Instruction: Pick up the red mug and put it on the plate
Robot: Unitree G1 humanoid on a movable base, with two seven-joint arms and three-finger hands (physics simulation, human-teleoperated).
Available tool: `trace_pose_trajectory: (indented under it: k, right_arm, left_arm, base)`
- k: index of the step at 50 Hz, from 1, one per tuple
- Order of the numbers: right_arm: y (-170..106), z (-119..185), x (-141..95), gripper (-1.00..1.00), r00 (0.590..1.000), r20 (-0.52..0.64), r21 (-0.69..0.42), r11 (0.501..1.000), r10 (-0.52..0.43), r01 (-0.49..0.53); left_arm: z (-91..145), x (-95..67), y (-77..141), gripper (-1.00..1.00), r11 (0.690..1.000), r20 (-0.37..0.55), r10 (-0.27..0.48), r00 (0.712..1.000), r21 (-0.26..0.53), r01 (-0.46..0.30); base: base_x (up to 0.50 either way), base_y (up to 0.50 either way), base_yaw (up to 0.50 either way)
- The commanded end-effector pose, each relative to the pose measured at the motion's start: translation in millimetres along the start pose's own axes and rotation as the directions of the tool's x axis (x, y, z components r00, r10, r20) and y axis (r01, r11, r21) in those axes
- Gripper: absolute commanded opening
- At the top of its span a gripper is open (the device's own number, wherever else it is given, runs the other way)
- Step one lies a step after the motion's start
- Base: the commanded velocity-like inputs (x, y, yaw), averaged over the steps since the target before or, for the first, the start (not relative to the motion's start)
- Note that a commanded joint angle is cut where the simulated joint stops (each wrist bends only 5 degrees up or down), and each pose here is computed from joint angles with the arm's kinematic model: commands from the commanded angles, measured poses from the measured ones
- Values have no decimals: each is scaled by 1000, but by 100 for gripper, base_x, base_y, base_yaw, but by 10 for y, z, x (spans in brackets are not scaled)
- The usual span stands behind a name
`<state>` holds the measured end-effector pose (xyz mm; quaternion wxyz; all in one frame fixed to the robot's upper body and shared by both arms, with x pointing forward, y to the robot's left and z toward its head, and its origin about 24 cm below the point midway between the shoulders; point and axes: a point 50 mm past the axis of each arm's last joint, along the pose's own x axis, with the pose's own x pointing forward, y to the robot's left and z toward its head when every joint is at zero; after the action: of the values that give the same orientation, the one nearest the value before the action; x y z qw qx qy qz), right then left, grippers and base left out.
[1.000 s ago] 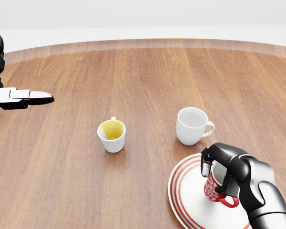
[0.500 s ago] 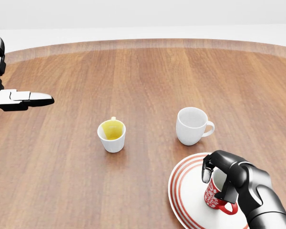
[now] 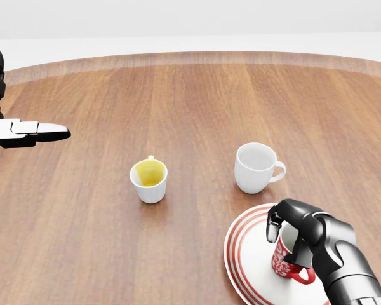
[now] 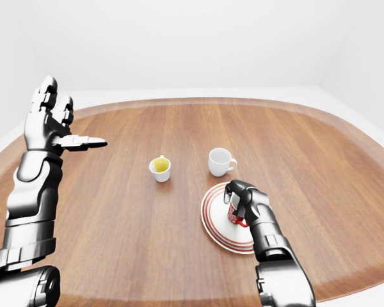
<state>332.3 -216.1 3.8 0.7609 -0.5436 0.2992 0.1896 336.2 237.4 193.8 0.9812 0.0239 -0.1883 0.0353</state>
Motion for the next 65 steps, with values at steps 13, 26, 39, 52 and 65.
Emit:
trace_pose_trajectory:
  k: [13,26,39,52,65]
  right_arm:
    - [164,-78,17,-11,1000,-20,3,1000,-16,16]
    - [168,-86,2,100,1000,-17,-1,1000,-16,16]
    - [-28,17,-142,100,999,42,-34,999,-30,32]
    - [-450,127,-451,100,991,96,-85,991,-92,100]
    - [-954,215,-802,100,937,163,-67,944,-308,322]
  left_arm:
    - [43,6,6,100,1000,17,2,1000,-1,-2]
    - [64,17,-5,100,1000,24,0,1000,0,0]
    - [90,24,-14,100,1000,35,-3,999,0,3]
    - [114,18,-15,100,1000,45,-3,999,0,3]
    - [277,26,-14,100,1000,110,-1,994,1,1]
  base:
    - [0,0,1]
    - [0,0,0]
    - [0,0,0]
    - [0,0,0]
    - [0,0,0]
